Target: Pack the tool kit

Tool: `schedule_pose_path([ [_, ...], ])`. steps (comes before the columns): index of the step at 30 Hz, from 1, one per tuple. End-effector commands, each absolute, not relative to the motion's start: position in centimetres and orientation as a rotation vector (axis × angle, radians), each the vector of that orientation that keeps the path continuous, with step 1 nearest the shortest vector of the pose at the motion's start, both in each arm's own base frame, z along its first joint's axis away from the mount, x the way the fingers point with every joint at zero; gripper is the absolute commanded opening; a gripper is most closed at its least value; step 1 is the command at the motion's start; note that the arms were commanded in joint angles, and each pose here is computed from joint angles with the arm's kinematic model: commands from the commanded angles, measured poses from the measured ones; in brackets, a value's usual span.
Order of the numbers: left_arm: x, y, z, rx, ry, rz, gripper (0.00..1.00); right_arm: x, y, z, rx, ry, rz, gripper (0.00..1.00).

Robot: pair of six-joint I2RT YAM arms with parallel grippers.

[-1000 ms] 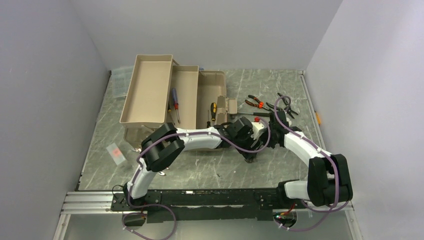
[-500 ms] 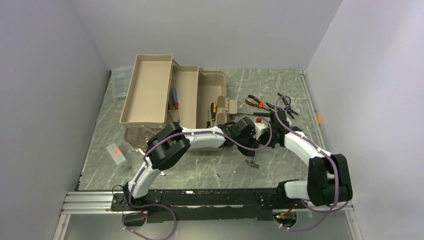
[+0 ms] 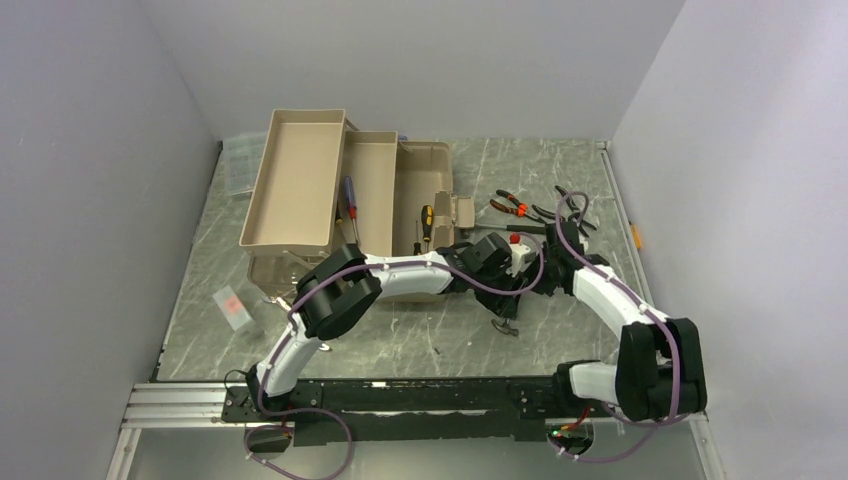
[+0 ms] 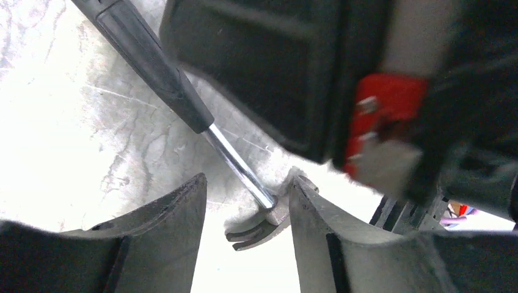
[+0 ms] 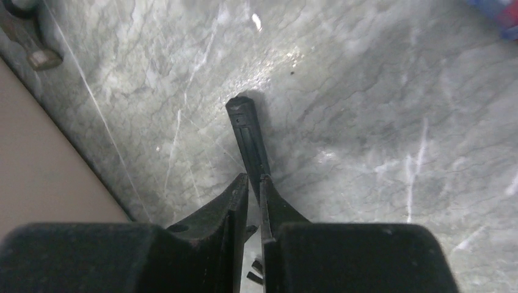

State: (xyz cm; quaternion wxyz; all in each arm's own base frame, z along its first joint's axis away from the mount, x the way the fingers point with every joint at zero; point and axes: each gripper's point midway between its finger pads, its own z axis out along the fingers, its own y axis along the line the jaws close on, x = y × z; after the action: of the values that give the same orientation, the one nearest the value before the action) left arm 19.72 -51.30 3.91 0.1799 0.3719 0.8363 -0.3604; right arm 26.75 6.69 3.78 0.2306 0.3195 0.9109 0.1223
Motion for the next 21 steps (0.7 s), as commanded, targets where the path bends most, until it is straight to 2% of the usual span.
schedule_pose_path([
  [1, 20.7, -52.1, 3.6, 0.975, 2.407, -0.987, 0.54, 26.9, 5.0, 5.2, 0.883, 2.452, 0.327, 0.18],
  [5, 21.1, -51.7, 2.3, 0.94, 2.462, -0.908, 0.51, 26.9, 3.6, 6.6, 0.881, 2.392, 0.339, 0.35],
  [8, 21.3, -51.5, 1.8, 0.926, 2.483, -0.875, 0.5, 26.8, 2.8, 7.4, 0.879, 2.335, 0.373, 0.43],
  [14, 20.7, -51.6, 2.0, 0.924, 2.485, -0.944, 0.49, 25.4, 4.6, 6.3, 0.822, 2.31, 0.586, 0.51],
  [18, 20.3, -52.0, 3.1, 0.923, 2.467, -1.05, 0.53, 24.6, 5.6, 5.8, 0.779, 2.282, 0.694, 0.52],
  [21, 20.5, -51.9, 2.5, 0.919, 2.515, -0.999, 0.52, 24.0, 5.6, 5.2, 0.764, 2.289, 0.698, 0.52],
])
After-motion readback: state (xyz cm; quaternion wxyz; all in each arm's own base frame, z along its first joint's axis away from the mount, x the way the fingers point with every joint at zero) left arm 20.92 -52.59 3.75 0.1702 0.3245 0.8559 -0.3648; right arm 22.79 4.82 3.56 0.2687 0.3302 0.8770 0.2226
